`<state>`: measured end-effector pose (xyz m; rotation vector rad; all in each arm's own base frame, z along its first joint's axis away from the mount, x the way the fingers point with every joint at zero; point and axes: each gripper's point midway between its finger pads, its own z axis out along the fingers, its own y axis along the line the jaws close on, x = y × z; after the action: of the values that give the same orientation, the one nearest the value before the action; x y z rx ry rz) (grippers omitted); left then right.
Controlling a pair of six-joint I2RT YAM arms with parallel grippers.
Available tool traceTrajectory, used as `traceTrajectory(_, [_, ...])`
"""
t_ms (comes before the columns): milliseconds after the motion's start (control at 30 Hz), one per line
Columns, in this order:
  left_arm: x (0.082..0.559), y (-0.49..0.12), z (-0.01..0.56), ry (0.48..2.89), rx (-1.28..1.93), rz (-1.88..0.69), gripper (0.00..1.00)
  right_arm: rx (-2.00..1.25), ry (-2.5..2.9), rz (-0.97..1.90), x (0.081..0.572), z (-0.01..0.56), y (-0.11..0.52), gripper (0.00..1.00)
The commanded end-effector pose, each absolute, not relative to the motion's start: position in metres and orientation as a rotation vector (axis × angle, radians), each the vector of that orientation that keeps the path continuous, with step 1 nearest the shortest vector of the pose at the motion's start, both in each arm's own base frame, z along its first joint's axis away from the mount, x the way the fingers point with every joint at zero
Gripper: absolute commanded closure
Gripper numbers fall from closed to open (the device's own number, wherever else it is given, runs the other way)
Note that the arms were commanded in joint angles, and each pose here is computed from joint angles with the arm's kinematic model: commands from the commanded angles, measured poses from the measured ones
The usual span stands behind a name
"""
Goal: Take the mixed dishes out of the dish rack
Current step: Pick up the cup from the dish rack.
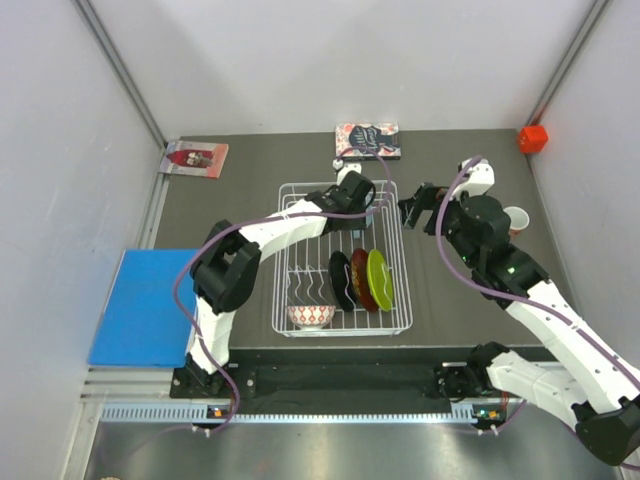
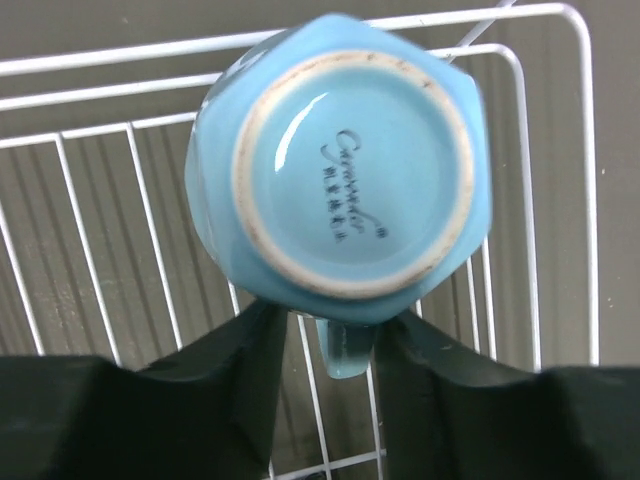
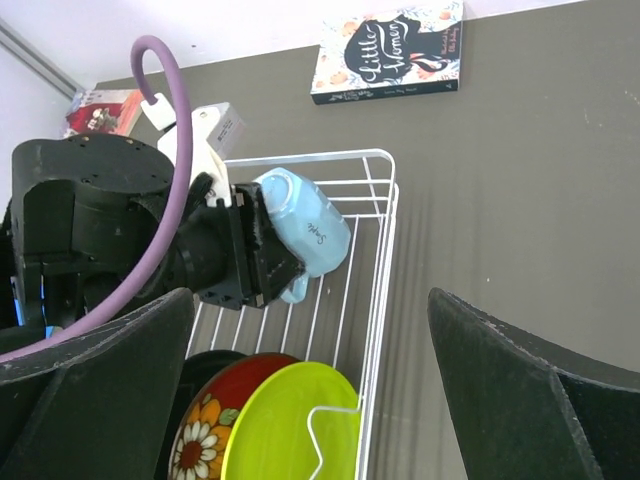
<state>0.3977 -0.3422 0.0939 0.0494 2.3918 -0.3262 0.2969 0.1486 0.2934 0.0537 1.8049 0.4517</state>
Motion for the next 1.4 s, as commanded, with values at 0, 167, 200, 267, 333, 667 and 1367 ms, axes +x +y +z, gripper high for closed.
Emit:
traceTrajectory(0, [0.410,-0.343,0.095,2.365,0.014,-0.328,0.67,0.042,1.745,0.488,0.295,0.309,0.153,0.00])
traceTrajectory(167, [0.409,-0.339,0.097,2.361,0.018,-0.309,0.96,0.048,1.746,0.490,0.296,0.308,0.153,0.00])
traceTrajectory(200, [0.408,-0.338,0.098,2.363,0.020,-0.308,1.00,0.047,1.747,0.492,0.296,0.308,0.153,0.00])
traceTrajectory(267, [0.407,-0.337,0.103,2.353,0.023,-0.313,1.00,0.050,1.745,0.495,0.295,0.309,0.153,0.00])
traceTrajectory(333, [0.405,-0.335,0.109,2.346,0.029,-0.319,1.00,0.053,1.748,0.497,0.295,0.308,0.153,0.00])
traceTrajectory(667, [0.396,-0.329,0.243,2.092,0.046,-0.505,1.00,0.166,1.697,0.519,0.292,0.328,0.142,0.00])
traceTrajectory(1367, [0.255,-0.339,0.399,1.469,0.335,-1.622,1.00,-0.066,1.310,1.135,0.231,0.413,0.202,0.02])
